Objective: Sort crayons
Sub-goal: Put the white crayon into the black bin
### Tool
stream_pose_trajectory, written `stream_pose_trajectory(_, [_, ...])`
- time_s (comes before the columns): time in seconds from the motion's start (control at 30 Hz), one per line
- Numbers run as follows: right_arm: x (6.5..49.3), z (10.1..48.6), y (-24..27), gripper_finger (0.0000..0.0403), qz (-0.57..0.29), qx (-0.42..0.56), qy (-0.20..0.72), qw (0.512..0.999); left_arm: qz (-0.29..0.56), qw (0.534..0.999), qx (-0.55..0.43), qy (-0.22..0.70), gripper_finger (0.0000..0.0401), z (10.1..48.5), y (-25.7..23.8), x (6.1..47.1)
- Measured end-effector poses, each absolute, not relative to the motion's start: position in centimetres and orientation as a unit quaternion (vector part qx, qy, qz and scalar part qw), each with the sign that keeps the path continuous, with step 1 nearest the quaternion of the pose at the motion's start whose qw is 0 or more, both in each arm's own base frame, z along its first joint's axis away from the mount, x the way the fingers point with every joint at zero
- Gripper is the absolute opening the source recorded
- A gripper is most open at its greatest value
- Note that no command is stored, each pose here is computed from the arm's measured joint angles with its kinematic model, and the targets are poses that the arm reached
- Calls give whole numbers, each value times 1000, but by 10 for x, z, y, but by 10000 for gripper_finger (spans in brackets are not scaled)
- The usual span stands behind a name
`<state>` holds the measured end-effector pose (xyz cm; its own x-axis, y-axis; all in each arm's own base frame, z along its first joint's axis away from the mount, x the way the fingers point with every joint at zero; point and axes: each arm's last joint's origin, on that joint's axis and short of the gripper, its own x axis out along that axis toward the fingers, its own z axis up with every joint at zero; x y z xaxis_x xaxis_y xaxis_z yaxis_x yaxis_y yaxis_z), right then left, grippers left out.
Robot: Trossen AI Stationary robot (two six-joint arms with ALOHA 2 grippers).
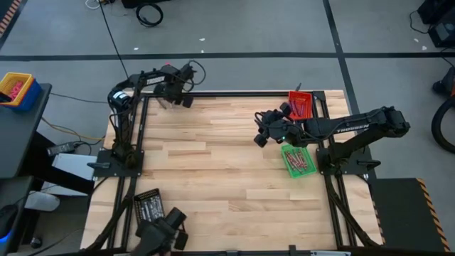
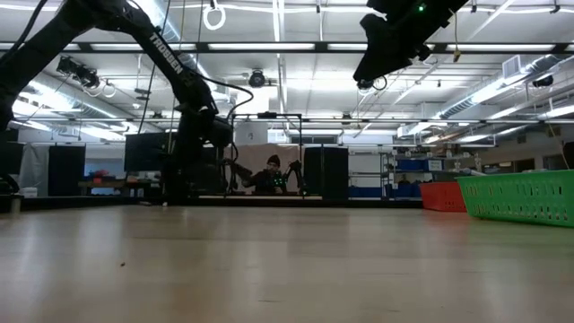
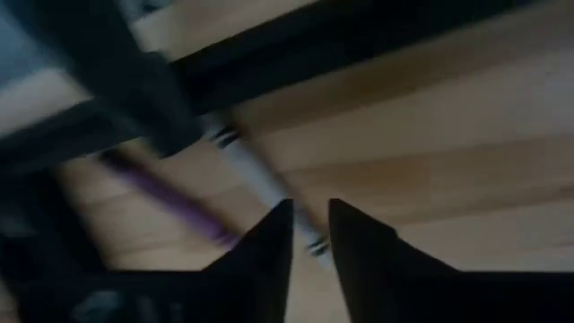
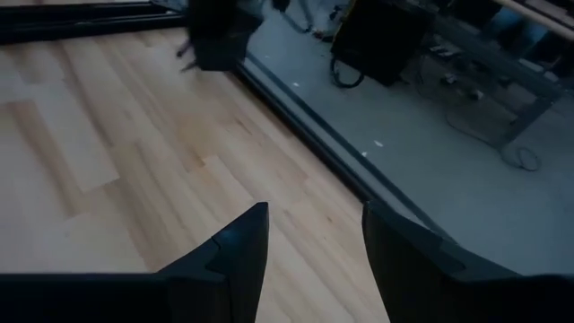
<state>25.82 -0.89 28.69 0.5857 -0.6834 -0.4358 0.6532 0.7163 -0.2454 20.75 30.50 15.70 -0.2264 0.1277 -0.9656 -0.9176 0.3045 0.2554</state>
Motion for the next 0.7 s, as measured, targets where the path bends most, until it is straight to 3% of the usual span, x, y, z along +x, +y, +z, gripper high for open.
stream_pose_trajectory(0.1, [259, 286, -8, 185, -357, -23, 264, 896, 499, 538, -377, 565, 126, 156, 314, 202])
stream_pose_trajectory(0.23, [258, 284, -7, 185, -335, -22, 279, 900, 526, 513, -408, 541, 181, 156, 316, 196])
stream_pose_trajectory(0.37, [258, 283, -7, 185, -328, -31, 290, 899, 542, 496, -407, 543, 211, 156, 313, 197])
stream_pose_trajectory(0.53, [258, 283, -7, 185, -325, -36, 292, 899, 574, 477, -439, 500, 211, 151, 314, 196])
stream_pose_trajectory(0.7, [258, 283, -5, 185, -323, -37, 292, 899, 576, 452, -483, 481, 177, 142, 315, 189])
